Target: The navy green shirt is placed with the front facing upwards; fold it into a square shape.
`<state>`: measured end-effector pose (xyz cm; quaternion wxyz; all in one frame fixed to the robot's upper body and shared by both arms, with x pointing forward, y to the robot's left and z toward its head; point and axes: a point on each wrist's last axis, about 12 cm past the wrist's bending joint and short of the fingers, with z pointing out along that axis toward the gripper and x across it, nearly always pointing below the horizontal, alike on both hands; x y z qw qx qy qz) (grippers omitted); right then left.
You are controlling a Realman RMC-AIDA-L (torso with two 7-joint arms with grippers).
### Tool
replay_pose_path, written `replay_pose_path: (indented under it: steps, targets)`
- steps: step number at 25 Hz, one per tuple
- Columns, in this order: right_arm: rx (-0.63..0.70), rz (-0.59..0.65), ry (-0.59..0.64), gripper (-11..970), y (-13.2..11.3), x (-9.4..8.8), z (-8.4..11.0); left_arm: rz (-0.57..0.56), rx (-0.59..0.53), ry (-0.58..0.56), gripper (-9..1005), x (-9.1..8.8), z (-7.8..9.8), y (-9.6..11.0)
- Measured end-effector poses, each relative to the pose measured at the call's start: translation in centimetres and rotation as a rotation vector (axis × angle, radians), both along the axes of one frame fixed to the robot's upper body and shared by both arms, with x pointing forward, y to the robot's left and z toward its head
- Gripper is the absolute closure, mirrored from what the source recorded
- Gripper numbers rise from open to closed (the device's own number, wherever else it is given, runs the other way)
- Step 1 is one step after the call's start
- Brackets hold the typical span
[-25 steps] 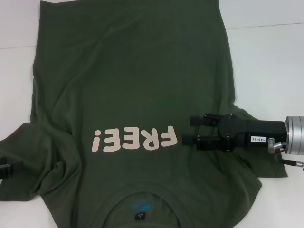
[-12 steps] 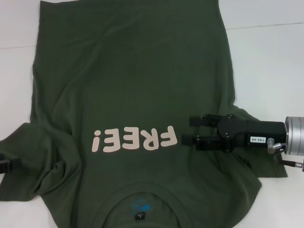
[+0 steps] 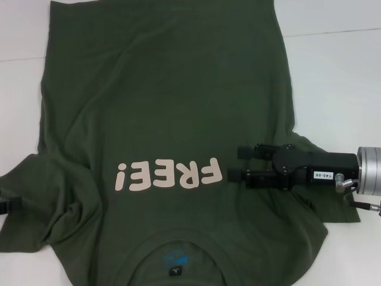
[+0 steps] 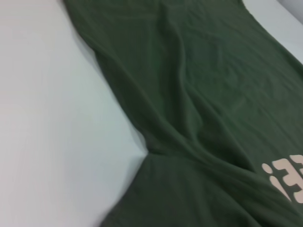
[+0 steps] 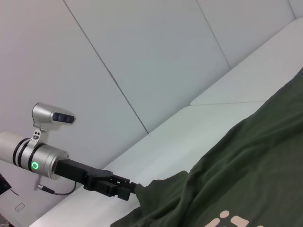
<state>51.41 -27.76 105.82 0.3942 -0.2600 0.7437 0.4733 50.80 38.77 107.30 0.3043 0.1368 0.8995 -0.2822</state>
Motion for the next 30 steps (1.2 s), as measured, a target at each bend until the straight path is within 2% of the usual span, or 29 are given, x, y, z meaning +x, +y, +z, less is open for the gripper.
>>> replay_pose_path:
  steps: [11,30]
  targets:
    - [0.002,-0.009,-0.002,45,-0.2,0.0,0.1,-0.017,-0.002,0.006,204,0.7,-0.8,-1.3]
    - [-0.001,-0.008,-0.011,44,-0.2,0.2,0.2,-0.037,-0.002,0.005,203,0.4,-1.1,-1.4]
